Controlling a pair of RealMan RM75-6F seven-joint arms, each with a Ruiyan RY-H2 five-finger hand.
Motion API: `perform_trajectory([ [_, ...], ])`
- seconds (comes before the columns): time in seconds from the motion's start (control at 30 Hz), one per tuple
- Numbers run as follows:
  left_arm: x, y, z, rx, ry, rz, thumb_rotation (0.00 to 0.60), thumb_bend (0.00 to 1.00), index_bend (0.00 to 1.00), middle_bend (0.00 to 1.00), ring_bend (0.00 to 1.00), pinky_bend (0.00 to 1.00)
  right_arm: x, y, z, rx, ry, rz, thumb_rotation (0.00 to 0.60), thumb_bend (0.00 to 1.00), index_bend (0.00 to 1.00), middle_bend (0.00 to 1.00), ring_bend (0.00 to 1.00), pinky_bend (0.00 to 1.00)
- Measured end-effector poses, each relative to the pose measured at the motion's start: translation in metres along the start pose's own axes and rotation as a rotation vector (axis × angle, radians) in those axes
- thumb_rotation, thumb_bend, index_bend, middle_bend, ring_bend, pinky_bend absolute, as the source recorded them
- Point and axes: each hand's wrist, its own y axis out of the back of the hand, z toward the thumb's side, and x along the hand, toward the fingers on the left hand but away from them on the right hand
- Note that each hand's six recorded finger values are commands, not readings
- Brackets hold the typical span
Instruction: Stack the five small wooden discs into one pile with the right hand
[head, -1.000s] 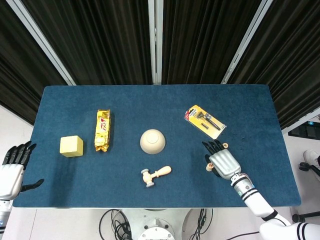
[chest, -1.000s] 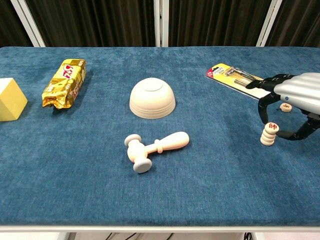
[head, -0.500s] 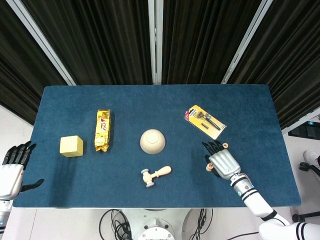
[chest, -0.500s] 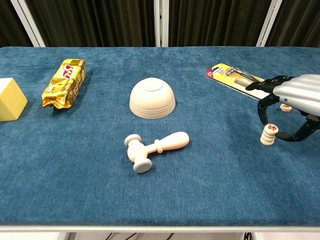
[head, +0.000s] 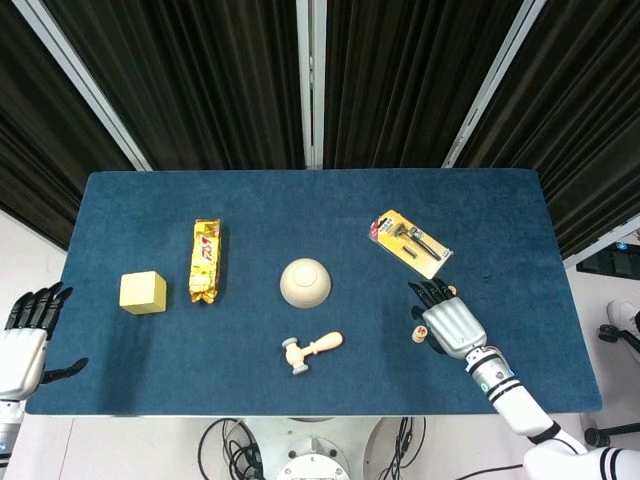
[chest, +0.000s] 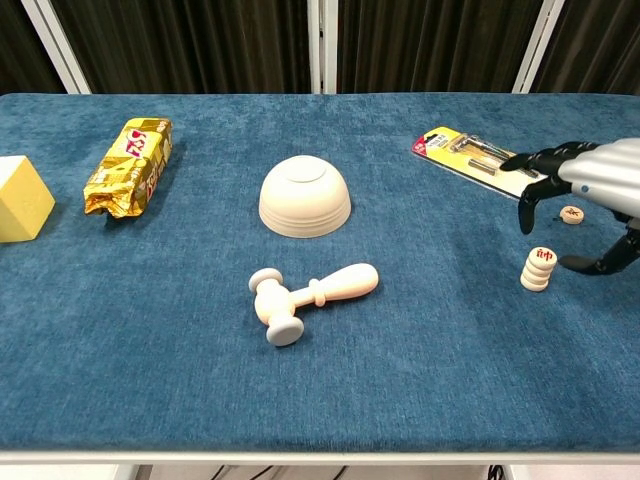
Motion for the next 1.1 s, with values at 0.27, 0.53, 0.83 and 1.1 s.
perform_trajectory([
  [0.27,0.0,-0.001,0.001,0.0,-0.002,-0.003,0.6,0.06,0.02,0.0,0.0,0.0,-0.009,0.005,-0.033,0.008,-0.105,-0.036,0.6,0.25,0.34,0.0,0.0,0.0],
  [0.53,0.001,-0.002,0.0,-0.001,0.003,-0.011,0.6,0.06,0.02,0.0,0.0,0.0,-0.028,-0.016,-0.064,-0.009,-0.228,-0.065,0.6,0.24,0.32,0.0,0.0,0.0],
  [0.83,0.001,-0.003,-0.001,0.0,0.006,-0.015,0.6,0.06,0.02,0.0,0.0,0.0,-0.039,-0.031,-0.072,-0.025,-0.29,-0.061,0.6,0.24,0.33,0.0,0.0,0.0],
  [1.1,0.001,-0.003,-0.003,-0.006,0.013,-0.012,0.6,0.06,0.03,0.0,0.0,0.0,-0.043,-0.039,-0.076,-0.025,-0.319,-0.044,0.6,0.26,0.39,0.01,0.0,0.0],
])
